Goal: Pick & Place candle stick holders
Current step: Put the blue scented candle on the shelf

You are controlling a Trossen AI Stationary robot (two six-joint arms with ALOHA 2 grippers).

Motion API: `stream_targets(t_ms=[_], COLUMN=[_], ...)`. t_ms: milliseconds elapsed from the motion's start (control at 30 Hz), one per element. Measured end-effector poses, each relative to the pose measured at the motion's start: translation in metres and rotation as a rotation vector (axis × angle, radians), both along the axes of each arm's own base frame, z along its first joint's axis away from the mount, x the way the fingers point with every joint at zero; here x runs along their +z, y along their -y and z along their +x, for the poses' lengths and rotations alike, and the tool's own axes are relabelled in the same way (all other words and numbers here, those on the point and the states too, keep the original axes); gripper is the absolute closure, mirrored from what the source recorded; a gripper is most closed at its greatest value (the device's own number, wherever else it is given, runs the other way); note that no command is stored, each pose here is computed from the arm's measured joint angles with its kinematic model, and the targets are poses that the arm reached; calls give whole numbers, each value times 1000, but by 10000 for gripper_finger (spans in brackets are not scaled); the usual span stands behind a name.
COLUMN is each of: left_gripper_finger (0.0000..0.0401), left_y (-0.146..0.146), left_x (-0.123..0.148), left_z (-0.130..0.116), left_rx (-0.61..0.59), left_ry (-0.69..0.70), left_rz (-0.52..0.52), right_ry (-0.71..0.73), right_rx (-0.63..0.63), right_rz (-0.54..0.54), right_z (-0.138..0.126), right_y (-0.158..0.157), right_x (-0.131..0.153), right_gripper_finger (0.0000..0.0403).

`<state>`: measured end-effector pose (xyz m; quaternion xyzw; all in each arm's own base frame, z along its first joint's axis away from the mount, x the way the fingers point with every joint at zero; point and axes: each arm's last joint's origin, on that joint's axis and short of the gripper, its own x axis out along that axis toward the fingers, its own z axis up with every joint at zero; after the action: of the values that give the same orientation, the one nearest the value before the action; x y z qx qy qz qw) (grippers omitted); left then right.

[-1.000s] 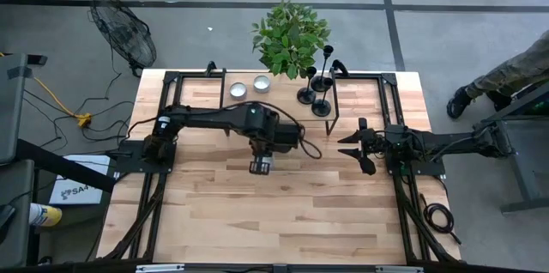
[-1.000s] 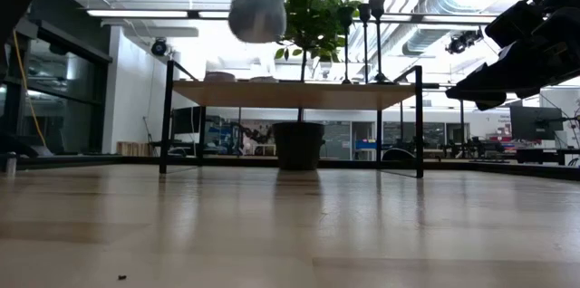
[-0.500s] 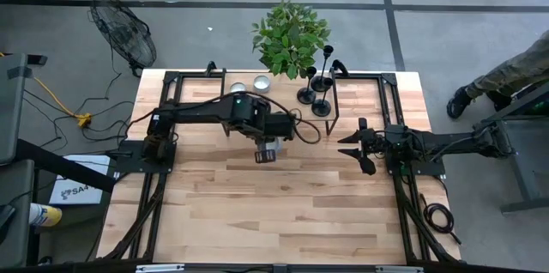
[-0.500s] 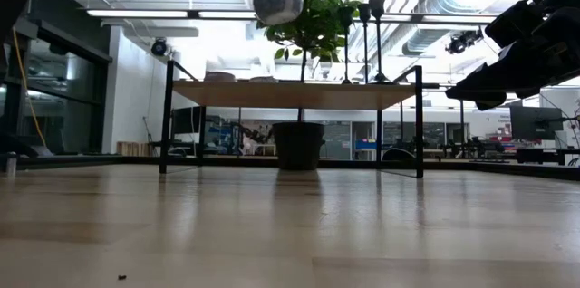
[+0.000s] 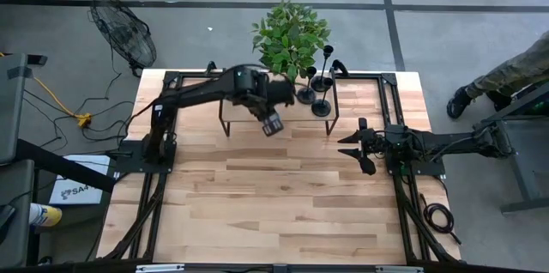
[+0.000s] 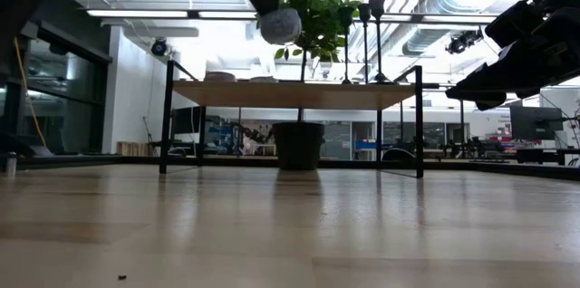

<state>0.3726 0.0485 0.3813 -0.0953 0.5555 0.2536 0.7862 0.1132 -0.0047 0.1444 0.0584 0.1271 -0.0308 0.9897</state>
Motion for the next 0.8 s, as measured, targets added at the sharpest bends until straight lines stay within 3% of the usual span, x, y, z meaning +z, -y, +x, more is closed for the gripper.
stream_targets(t_ms=[400, 800], left_gripper_finger=[401, 401], left_y=[-45, -64], left_x=[-6, -34], left_z=[-7, -11], left_rx=[197, 231], left_ry=[13, -110], left_rz=[-59, -60], right_ry=[0, 0], right_rx=[0, 0], right_rz=[-1, -1], right_z=[0, 0], right_y=[0, 0], right_x=[0, 0], right_gripper_finger=[261, 261])
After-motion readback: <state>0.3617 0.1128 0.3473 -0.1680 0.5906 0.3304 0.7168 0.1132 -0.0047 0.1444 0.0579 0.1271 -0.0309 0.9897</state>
